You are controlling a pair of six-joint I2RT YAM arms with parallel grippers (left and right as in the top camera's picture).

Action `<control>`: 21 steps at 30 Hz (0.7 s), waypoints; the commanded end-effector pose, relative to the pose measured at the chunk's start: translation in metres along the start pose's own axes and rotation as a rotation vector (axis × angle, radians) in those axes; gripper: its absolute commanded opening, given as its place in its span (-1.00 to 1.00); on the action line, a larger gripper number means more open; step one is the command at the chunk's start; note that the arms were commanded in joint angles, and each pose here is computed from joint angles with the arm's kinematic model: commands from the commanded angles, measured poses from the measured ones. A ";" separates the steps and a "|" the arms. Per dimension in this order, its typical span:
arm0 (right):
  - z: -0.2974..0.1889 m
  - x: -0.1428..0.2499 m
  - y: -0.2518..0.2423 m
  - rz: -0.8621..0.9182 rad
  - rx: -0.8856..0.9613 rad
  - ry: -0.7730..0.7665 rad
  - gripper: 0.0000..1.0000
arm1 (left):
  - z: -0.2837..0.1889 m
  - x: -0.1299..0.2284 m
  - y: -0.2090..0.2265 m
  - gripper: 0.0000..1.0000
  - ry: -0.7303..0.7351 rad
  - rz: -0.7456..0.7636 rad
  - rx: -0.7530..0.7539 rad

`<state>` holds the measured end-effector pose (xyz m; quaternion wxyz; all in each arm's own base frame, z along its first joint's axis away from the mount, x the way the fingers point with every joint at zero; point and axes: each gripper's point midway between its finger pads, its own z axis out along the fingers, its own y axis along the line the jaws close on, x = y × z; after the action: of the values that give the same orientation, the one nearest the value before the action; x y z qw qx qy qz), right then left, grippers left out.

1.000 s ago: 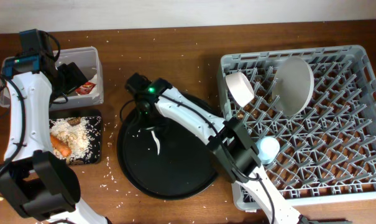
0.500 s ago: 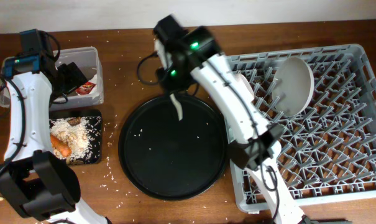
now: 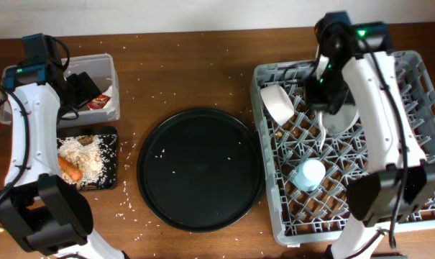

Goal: Sort waste into correct bins and load items into the dishwasher rack
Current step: 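Carry the white fork into the rack and release it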

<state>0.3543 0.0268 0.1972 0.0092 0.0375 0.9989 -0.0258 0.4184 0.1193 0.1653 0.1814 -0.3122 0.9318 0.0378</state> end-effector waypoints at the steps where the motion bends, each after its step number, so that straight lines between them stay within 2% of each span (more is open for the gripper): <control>1: 0.028 -0.001 -0.012 -0.026 0.077 0.010 -0.92 | -0.010 -0.005 0.002 0.98 -0.028 -0.022 0.002; 2: 0.034 -0.002 -0.013 -0.044 0.082 0.009 -0.92 | -0.010 -0.005 0.002 0.98 -0.028 -0.022 0.002; 3: 0.041 -0.005 -0.015 -0.064 0.083 0.004 -0.82 | -0.010 -0.005 0.002 0.98 -0.028 -0.022 0.002; 5: 0.043 -0.009 -0.020 -0.078 0.102 -0.007 0.08 | -0.010 -0.005 0.002 0.98 -0.028 -0.022 0.002; 6: 0.043 -0.011 -0.024 -0.070 0.112 -0.014 0.22 | -0.010 -0.005 0.002 0.98 -0.028 -0.022 0.002; 12: 0.030 -0.012 -0.017 -0.067 0.072 -0.048 0.24 | -0.010 -0.005 0.002 0.98 -0.028 -0.022 0.002; 15: -0.039 0.001 -0.004 -0.079 -0.016 -0.216 0.25 | -0.010 -0.005 0.002 0.98 -0.028 -0.022 0.002; 16: -0.062 0.009 -0.001 -0.086 -0.040 -0.282 0.51 | -0.010 -0.005 0.002 0.98 -0.028 -0.022 0.002; 17: -0.077 0.016 0.001 -0.091 -0.055 -0.321 0.97 | -0.010 -0.005 0.002 0.98 -0.028 -0.022 0.002; 21: -0.163 0.087 0.004 -0.119 -0.197 -0.578 0.97 | -0.010 -0.005 0.002 0.98 -0.028 -0.022 0.002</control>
<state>0.2926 0.0374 0.3273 0.2448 -0.0183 0.9690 0.0265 0.4183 0.1194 0.1653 0.1813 -0.3137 0.9313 0.0379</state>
